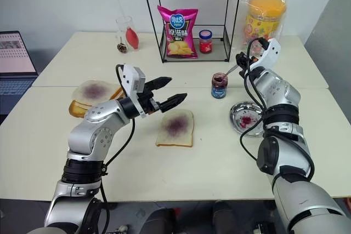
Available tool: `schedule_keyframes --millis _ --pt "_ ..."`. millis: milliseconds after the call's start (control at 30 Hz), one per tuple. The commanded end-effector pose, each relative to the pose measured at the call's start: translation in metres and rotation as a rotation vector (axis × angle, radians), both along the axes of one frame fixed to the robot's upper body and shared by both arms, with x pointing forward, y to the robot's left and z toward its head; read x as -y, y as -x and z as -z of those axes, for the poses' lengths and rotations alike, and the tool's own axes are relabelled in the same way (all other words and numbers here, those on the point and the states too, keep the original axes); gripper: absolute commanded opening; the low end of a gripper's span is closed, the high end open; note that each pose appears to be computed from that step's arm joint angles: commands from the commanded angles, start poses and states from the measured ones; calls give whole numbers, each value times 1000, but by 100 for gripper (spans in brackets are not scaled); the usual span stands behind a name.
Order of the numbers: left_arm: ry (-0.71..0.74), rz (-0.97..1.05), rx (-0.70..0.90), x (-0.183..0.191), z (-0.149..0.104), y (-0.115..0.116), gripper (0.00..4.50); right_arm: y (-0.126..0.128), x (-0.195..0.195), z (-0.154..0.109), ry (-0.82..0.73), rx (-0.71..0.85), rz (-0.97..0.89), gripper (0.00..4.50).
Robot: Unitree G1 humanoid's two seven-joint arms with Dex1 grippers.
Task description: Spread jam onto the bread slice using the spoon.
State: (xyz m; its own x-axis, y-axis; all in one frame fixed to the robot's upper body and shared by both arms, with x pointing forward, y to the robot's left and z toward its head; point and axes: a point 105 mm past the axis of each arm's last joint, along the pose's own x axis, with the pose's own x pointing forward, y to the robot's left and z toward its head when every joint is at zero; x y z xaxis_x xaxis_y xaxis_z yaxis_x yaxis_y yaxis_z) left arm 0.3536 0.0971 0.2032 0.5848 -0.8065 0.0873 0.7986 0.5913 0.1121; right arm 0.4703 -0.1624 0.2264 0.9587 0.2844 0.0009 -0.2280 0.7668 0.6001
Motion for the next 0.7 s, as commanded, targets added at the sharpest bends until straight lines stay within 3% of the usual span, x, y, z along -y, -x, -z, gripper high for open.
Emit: schedule_keyframes --millis 33,700 --pt "-1 6 53 1 -13 2 450 1 2 -34 -3 112 5 5" --pt "-9 5 53 0 -13 2 450 1 8 -42 82 163 23 5"
